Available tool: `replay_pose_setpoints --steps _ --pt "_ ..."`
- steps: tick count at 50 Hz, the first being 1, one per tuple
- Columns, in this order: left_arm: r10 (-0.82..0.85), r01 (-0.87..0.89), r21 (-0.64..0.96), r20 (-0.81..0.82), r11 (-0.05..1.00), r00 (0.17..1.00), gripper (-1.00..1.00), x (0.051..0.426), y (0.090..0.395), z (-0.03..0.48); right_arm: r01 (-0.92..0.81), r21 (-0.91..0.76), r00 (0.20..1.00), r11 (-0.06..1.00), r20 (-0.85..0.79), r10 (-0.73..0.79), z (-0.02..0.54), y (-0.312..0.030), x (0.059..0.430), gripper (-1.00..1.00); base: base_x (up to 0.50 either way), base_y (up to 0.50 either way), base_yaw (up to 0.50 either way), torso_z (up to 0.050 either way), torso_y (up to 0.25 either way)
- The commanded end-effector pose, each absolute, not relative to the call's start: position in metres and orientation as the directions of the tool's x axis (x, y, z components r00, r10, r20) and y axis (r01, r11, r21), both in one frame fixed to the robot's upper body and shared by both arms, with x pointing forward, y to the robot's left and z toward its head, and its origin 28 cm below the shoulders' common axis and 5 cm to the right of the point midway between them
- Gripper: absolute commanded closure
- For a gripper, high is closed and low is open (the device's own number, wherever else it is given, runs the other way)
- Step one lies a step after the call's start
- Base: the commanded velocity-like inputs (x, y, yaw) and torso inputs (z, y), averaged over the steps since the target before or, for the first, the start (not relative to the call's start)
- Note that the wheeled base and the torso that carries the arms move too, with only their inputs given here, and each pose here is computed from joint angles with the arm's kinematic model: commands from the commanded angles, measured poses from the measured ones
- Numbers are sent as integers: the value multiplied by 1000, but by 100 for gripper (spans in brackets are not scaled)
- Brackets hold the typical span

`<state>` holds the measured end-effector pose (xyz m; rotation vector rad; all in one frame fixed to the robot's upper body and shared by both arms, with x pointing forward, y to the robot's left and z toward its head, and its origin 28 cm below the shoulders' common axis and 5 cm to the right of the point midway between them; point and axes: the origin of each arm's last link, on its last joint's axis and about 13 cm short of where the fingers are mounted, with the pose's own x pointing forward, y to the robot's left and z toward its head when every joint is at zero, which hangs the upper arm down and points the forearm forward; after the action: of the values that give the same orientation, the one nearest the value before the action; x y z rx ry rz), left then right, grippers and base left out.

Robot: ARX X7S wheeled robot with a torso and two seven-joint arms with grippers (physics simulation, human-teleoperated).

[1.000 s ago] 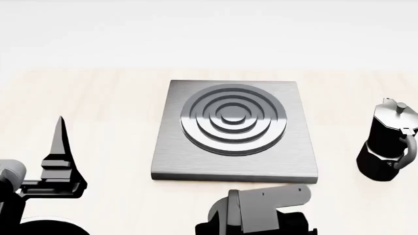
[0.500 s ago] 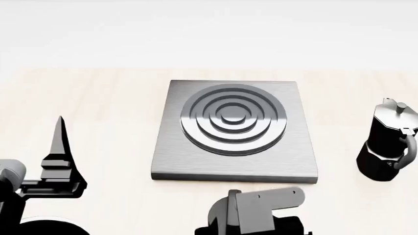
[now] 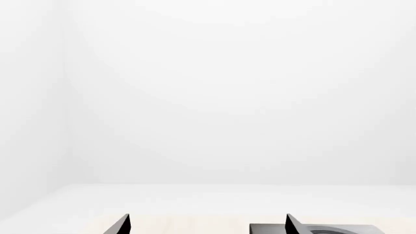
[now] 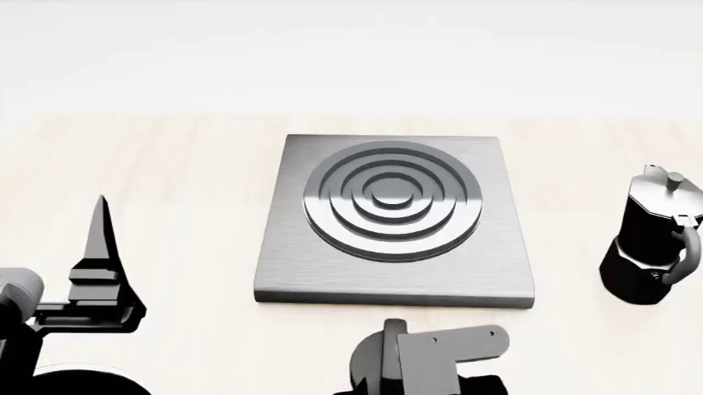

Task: Turn on the stove.

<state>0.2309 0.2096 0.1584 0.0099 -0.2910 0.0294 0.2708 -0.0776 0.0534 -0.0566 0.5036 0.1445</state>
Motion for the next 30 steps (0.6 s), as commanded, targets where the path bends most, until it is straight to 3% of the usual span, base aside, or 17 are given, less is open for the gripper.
replay_pose_setpoints --steps 1,30 --pt "28 -31 5 288 1000 957 -100 230 210 158 -142 -20 863 990 -493 114 48 -78 271 -100 0 0 0 0 0" --pt "29 -31 3 288 1000 957 -100 231 210 158 -34 -80 871 996 -491 -9 45 -94 266 -100 0 0 0 0 0"
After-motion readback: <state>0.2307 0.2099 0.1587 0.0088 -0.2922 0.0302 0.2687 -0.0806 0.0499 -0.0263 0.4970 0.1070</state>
